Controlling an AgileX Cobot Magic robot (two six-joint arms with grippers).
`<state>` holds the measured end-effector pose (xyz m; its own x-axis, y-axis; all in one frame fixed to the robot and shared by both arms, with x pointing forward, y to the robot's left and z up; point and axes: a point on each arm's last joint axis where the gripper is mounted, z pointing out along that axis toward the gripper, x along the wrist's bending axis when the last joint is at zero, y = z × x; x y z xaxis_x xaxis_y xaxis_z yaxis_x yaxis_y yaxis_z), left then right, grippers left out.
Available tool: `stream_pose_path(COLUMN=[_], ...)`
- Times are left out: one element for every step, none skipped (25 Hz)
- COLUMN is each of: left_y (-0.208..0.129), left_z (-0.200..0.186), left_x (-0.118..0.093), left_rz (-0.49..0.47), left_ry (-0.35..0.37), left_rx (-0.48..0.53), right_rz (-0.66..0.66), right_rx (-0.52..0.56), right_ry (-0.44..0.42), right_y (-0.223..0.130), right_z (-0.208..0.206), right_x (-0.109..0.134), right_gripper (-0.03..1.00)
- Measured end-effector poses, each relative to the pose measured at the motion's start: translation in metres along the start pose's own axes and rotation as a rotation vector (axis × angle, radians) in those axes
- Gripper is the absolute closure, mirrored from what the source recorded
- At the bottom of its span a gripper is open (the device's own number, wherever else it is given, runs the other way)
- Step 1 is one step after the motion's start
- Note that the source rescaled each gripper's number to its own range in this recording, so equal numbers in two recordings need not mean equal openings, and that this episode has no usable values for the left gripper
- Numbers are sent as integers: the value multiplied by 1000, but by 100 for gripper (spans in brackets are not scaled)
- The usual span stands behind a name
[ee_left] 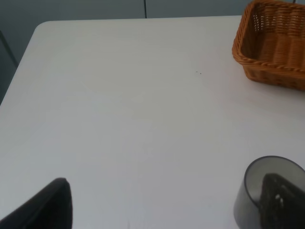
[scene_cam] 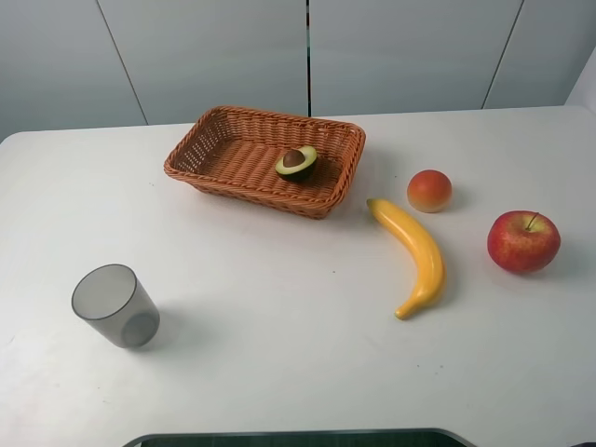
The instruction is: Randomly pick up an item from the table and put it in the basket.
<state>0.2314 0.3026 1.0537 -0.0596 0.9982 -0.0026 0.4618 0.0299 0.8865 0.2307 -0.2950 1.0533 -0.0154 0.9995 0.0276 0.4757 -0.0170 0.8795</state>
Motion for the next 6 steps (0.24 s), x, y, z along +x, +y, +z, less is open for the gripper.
stream_pose_path(left_y=[0, 0, 0, 0, 0, 0], left_z=[0, 0, 0, 0, 0, 0], left_x=[0, 0, 0, 0, 0, 0], left_rz=[0, 0, 0, 0, 0, 0], left_ry=[0, 0, 0, 0, 0, 0], left_rx=[0, 0, 0, 0, 0, 0], right_rz=[0, 0, 0, 0, 0, 0], right_rx=[0, 0, 2, 2, 2, 2], right_ry=[0, 0, 0, 0, 0, 0], right_y=[0, 0, 0, 0, 0, 0], right_z=[0, 0, 0, 0, 0, 0], right_x=[0, 0, 0, 0, 0, 0], right_gripper=[-3, -3, -3, -3, -3, -3])
